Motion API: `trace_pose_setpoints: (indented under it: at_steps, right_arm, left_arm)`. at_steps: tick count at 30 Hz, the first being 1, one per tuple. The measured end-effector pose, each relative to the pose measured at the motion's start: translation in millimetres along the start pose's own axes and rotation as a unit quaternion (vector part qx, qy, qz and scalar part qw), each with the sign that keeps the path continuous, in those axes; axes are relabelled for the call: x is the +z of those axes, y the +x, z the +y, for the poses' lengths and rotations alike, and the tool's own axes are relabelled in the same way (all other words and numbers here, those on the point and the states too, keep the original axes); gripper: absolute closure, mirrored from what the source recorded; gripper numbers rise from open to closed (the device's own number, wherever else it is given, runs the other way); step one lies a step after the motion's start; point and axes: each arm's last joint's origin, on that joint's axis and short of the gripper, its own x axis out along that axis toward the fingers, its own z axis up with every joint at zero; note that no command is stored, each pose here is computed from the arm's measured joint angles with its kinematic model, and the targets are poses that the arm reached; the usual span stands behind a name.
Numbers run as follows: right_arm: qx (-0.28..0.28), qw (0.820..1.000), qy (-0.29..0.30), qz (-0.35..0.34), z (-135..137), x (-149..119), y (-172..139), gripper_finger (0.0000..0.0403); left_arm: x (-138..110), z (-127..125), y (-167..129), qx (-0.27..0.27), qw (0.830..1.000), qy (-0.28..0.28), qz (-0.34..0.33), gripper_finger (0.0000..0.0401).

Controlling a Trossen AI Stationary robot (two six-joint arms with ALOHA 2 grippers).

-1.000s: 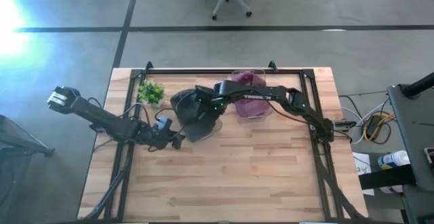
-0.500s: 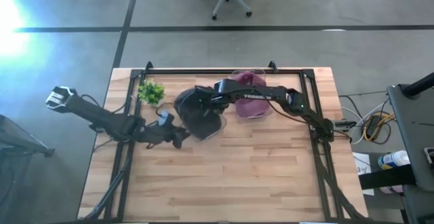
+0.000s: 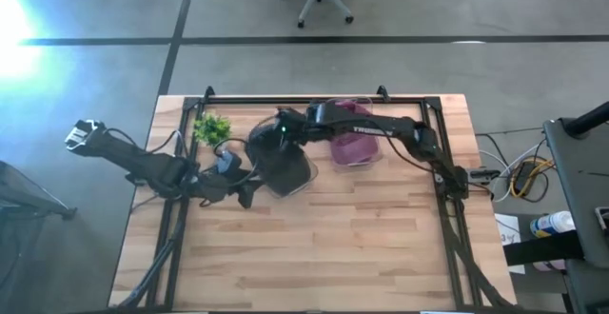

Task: Pick & Place hat
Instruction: Put the black cap into the transparent bin, then adjust the transparent bins

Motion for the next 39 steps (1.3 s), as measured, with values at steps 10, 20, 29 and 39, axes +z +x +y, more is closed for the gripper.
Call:
trace_pose_setpoints:
  at_steps: [10, 20, 29, 39]
  right_arm:
    - [0.089, 0.995, -0.006, 0.032, 2.9, 3.2, 55.2, 0.0335]
    - [0.107, 0.991, -0.052, 0.060, 31.1, -11.0, 78.0, 0.0335]
    - [0.078, 0.991, -0.058, 0.088, 24.8, -16.4, 62.0, 0.0335]
    - [0.097, 0.990, -0.103, -0.006, 5.5, -1.5, -24.7, 0.0335]
  left_arm:
    - [-39.3, 32.2, 5.8, 0.093, 0.990, -0.060, 0.083, 0.0199]
    - [-68.4, 59.4, 24.0, 0.106, 0.986, -0.098, 0.083, 0.0199]
    - [-68.1, 59.5, 25.9, 0.099, 0.988, -0.104, 0.060, 0.0199]
    - [-51.5, 40.8, 18.6, 0.068, 0.994, -0.074, 0.046, 0.0199]
